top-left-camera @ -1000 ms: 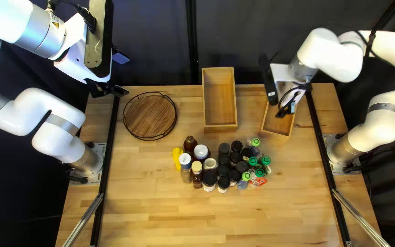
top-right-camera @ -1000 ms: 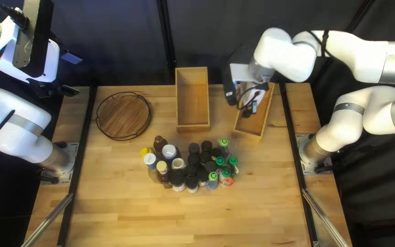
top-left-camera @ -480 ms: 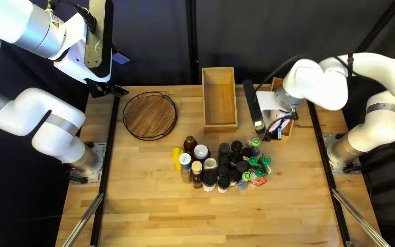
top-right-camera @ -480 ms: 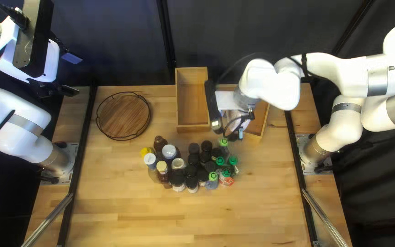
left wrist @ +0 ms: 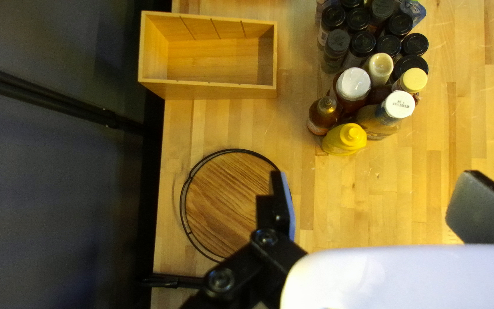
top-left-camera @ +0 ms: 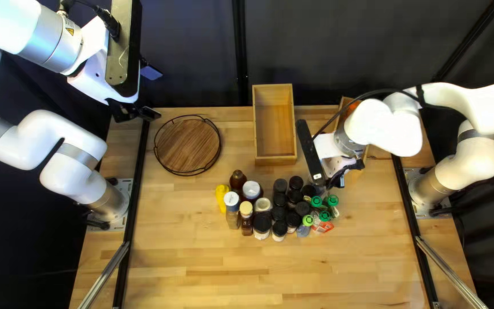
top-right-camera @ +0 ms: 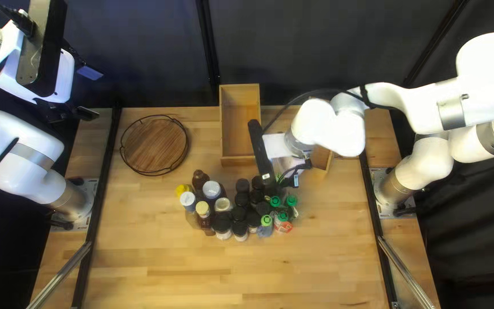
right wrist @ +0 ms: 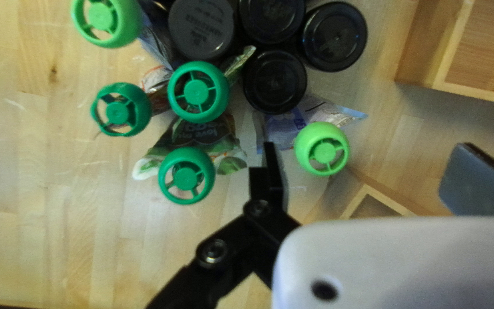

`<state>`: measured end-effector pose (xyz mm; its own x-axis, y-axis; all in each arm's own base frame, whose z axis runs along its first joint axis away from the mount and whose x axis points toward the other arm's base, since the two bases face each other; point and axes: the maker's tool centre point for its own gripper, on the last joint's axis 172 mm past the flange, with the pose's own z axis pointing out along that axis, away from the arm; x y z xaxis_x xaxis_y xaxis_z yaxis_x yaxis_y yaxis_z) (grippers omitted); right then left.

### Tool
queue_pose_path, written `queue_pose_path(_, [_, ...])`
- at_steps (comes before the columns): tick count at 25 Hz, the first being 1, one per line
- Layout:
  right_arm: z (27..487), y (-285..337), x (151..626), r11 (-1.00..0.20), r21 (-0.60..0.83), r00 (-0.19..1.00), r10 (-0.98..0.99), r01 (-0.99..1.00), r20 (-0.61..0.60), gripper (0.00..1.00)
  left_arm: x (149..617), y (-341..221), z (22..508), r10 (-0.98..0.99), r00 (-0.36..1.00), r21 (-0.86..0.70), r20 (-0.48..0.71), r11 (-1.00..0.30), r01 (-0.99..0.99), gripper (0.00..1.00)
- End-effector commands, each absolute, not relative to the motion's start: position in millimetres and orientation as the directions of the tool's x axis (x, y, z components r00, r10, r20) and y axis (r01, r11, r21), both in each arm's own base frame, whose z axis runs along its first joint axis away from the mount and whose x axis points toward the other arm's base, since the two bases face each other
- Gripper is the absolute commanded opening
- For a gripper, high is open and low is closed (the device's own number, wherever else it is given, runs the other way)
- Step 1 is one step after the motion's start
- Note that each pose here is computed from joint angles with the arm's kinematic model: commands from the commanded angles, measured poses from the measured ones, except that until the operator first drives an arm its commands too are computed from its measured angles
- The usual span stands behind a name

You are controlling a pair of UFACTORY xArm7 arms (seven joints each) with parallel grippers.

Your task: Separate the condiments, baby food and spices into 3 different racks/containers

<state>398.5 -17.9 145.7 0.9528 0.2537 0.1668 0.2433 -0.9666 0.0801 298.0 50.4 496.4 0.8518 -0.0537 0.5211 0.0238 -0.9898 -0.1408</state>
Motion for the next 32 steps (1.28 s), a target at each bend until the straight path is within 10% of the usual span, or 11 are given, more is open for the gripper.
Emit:
queue_pose_path(1, [140.5,-15.5,397.4,-0.963,0.077,0.951,0.266,0.257,0.157,1.0,298.0,50.4,496.4,-0.054,0.852,-0.141,0.521,-0.99,0.024,1.0])
queue_pose_path(4, [134.5,-12.4,396.7,-0.961,0.071,0.949,0.275,0.267,0.153,0.89,298.0,50.4,496.4,-0.054,0.852,-0.141,0.521,-0.99,0.024,1.0])
queue_pose_path(5, [133.5,-12.0,396.7,-0.96,0.069,0.948,0.278,0.27,0.153,0.28,298.0,50.4,496.4,-0.054,0.852,-0.141,0.521,-0.99,0.024,1.0])
queue_pose_path(6, [133.0,-11.7,396.7,-0.96,0.069,0.948,0.28,0.272,0.152,0.02,298.0,50.4,496.4,-0.054,0.852,-0.141,0.521,-0.99,0.024,1.0])
queue_pose_path(32, [273.0,-91.3,319.5,-0.996,0.086,0.993,0.003,-0.008,0.118,0.0,298.0,50.4,496.4,-0.054,0.852,-0.141,0.521,-0.99,0.024,1.0])
